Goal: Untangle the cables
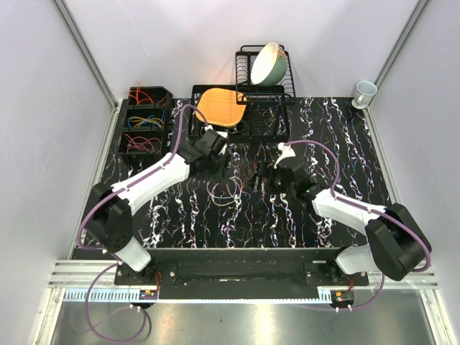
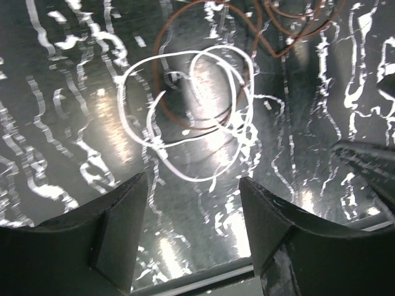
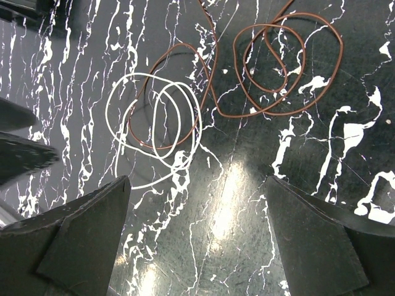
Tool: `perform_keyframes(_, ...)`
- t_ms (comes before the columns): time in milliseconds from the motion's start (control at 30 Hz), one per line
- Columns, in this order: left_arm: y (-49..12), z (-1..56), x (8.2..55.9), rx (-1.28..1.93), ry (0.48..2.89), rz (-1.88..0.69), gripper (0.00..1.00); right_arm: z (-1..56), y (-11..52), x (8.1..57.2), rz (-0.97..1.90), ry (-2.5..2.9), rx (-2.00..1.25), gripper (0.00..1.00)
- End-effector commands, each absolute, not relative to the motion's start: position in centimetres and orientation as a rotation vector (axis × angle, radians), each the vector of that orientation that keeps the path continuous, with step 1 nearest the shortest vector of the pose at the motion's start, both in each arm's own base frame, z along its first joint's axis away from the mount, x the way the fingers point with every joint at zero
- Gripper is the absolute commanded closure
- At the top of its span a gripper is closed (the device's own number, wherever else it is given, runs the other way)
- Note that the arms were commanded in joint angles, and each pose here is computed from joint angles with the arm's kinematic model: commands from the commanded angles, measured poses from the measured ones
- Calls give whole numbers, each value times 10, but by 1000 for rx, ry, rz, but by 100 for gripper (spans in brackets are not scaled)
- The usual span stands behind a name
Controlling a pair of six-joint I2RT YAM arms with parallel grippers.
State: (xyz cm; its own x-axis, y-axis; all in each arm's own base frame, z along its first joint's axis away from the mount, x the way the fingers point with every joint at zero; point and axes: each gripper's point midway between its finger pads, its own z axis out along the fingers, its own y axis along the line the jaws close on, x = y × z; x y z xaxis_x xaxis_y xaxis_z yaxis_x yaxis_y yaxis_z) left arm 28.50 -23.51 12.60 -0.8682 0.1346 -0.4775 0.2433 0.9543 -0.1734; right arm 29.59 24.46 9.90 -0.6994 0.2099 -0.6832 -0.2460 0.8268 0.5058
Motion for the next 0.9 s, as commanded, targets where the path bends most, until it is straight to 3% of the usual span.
perform_keyframes(0,-266,123,289,235,2592,-420,38,114,244,306,746,2174,2,4)
perform_keyframes(233,-283,86,269,79,2644,-443,41,114,244,305,747,2175,1,4)
perform_keyframes(867,-286,41,286,-35,2580,-254,48,114,244,306,747,2173,2,4)
